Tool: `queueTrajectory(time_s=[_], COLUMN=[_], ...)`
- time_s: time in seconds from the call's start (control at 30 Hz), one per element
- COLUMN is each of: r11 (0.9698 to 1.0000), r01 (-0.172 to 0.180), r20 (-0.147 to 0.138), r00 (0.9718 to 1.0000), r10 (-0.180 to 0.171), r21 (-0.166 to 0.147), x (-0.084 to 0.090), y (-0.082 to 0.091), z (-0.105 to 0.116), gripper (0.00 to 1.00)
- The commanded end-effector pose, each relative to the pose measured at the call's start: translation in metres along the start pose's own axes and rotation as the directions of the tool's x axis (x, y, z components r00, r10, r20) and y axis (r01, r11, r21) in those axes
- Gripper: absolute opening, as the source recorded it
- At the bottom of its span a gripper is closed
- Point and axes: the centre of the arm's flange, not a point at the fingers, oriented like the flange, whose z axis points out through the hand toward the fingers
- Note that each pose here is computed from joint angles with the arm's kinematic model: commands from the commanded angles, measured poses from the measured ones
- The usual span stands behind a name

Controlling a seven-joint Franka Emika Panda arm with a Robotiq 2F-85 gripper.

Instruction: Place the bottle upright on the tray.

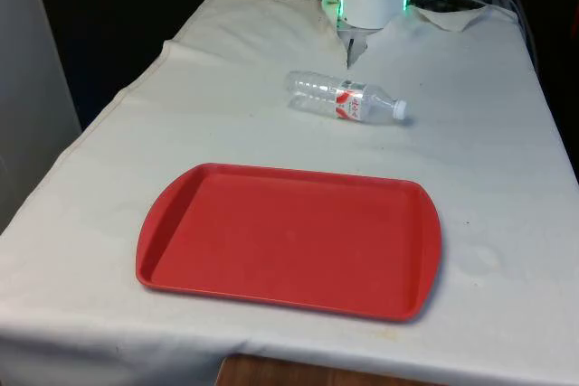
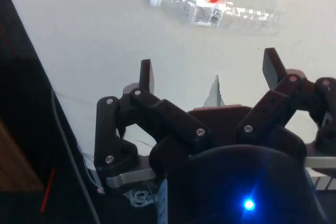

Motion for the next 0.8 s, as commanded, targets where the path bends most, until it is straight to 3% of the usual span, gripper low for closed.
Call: queueTrajectory(time_s=[0.0,0.03,0.27,0.3,0.33,0.5,0.53,0.57,0.77], r11=[1.0000,1.0000,1.0000,1.0000,1.0000,1.0000,0.9999,1.0000,0.9999], r01=[0.000,0.001,0.003,0.002,0.003,0.003,0.003,0.003,0.006], r20=[-0.001,-0.014,-0.030,-0.016,-0.033,-0.048,-0.034,-0.050,-0.068], r00=[1.0000,0.9999,0.9995,0.9999,0.9994,0.9988,0.9994,0.9987,0.9977], r10=[0.000,-0.001,-0.003,-0.002,-0.003,-0.003,-0.003,-0.003,-0.006], r21=[0.001,-0.001,0.003,0.006,0.003,0.007,0.012,0.007,0.010], x=[-0.001,-0.005,-0.018,-0.015,-0.019,-0.030,-0.028,-0.031,-0.041], y=[0.000,-0.001,0.000,0.000,0.000,-0.001,0.000,-0.001,-0.002], z=[0.000,-0.002,-0.002,-0.001,-0.002,-0.002,-0.001,-0.002,-0.002], gripper=[1.00,1.00,1.00,1.00,1.00,1.00,1.00,1.00,1.00])
